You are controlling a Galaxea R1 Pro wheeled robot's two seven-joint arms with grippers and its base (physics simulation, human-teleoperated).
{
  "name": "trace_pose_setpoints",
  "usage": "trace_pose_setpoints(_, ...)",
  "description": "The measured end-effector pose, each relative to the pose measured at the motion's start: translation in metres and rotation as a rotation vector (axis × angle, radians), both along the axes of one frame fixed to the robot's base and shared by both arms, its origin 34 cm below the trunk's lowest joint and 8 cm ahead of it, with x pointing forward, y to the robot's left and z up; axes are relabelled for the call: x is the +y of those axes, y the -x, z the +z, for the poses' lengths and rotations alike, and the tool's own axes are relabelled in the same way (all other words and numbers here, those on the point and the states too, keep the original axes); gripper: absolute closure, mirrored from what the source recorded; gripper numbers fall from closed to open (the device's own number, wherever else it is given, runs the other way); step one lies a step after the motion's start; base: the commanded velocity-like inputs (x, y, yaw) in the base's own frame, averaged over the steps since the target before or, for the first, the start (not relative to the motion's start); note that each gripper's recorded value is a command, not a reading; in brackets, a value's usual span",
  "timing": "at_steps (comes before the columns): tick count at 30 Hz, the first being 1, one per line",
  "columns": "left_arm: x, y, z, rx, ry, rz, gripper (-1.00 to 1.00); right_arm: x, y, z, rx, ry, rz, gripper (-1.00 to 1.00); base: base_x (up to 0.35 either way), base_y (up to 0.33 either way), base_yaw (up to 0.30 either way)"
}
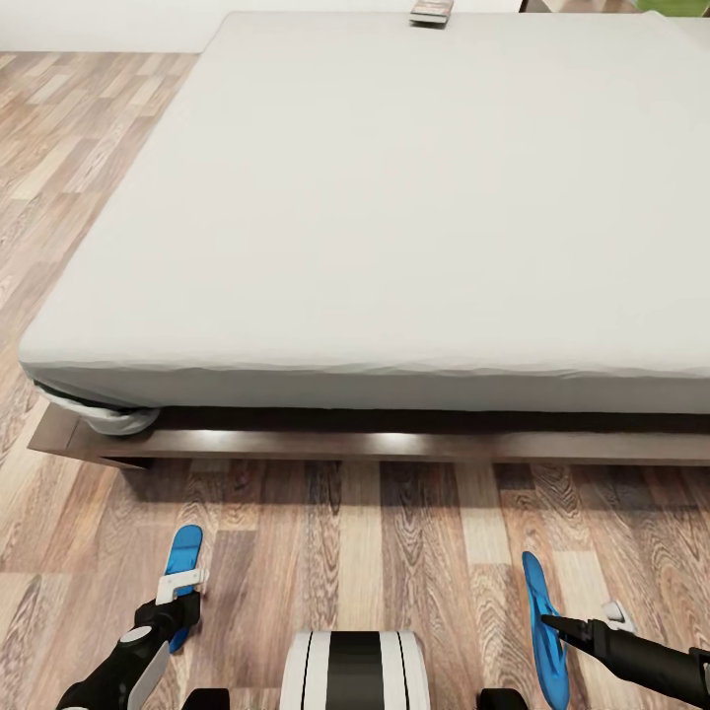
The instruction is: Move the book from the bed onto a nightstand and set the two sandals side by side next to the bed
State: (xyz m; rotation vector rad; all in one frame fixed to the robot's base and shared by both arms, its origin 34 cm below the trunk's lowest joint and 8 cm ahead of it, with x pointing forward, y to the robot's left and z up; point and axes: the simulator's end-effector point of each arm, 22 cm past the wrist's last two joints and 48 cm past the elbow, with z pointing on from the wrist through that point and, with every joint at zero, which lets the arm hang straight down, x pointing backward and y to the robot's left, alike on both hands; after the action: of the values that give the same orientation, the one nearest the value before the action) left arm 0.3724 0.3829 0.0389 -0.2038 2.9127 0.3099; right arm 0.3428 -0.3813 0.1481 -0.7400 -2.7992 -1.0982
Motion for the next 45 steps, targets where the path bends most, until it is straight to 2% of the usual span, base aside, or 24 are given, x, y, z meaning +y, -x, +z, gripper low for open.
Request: trace_pose_setpoints(45,0.0001,-0.0001,0.0,0.0,0.0,0.0,1.0,0.0001,-0.0006,0.0001,-0.001,0.0,0.0,1.0,0.0,0.0,0.0)
